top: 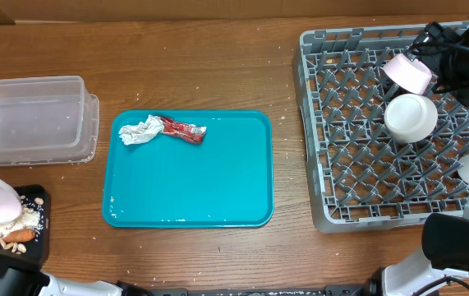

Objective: Sort waste into correct bins and load items into the dishwasher
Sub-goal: 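Tilt the plate to scrape the food scraps onto the black tray, then carry the empty plate back and set it on the teal tray, then grasp the red wrapper on the tray with the left gripper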

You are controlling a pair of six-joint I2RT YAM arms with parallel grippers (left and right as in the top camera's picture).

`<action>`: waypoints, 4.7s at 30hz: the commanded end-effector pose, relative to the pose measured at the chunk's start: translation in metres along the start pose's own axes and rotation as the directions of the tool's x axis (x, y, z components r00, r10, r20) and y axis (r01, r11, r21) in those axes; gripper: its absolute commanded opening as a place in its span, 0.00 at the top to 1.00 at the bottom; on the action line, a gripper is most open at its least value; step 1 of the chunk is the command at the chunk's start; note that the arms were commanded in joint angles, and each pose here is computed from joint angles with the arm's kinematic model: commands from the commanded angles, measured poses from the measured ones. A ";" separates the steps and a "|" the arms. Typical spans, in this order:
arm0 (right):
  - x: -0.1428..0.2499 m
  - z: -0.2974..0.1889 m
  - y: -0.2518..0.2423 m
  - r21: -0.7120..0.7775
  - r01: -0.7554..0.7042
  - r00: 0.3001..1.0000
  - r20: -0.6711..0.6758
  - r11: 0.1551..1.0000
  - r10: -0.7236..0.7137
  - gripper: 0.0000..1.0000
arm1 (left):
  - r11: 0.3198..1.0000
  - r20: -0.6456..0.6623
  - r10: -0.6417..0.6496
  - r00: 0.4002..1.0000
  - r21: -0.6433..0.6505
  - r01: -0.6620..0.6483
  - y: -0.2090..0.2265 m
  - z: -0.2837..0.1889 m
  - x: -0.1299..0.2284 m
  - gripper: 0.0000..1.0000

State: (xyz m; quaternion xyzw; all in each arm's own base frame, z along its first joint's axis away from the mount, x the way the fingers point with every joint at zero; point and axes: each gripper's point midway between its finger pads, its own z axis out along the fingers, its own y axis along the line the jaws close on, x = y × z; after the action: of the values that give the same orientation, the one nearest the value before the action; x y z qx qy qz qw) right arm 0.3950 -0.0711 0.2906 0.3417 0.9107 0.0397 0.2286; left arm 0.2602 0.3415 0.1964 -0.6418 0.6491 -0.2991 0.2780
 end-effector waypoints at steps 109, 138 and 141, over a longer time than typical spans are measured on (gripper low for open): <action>-0.002 -0.003 0.000 -0.007 -0.005 1.000 0.011 1.000 0.005 0.00 | -0.196 -0.715 0.698 -0.022 -0.161 -0.967 0.005 0.131 0.543 0.78; -0.002 -0.003 0.000 -0.007 -0.005 1.000 0.011 1.000 0.005 0.00 | 0.341 -0.609 0.585 0.535 -0.415 -0.844 0.013 0.231 0.430 0.21; -0.002 -0.003 0.000 -0.006 -0.005 1.000 0.011 1.000 0.005 0.00 | 0.373 -0.572 0.578 0.582 -0.449 -0.812 0.011 0.235 0.421 0.24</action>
State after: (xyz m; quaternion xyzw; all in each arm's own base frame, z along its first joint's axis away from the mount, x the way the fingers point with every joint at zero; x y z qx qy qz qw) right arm 0.3950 -0.0711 0.2906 0.3418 0.9107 0.0397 0.2286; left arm 0.4167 -0.1028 0.0469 -0.2570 0.9663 -0.0101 0.0132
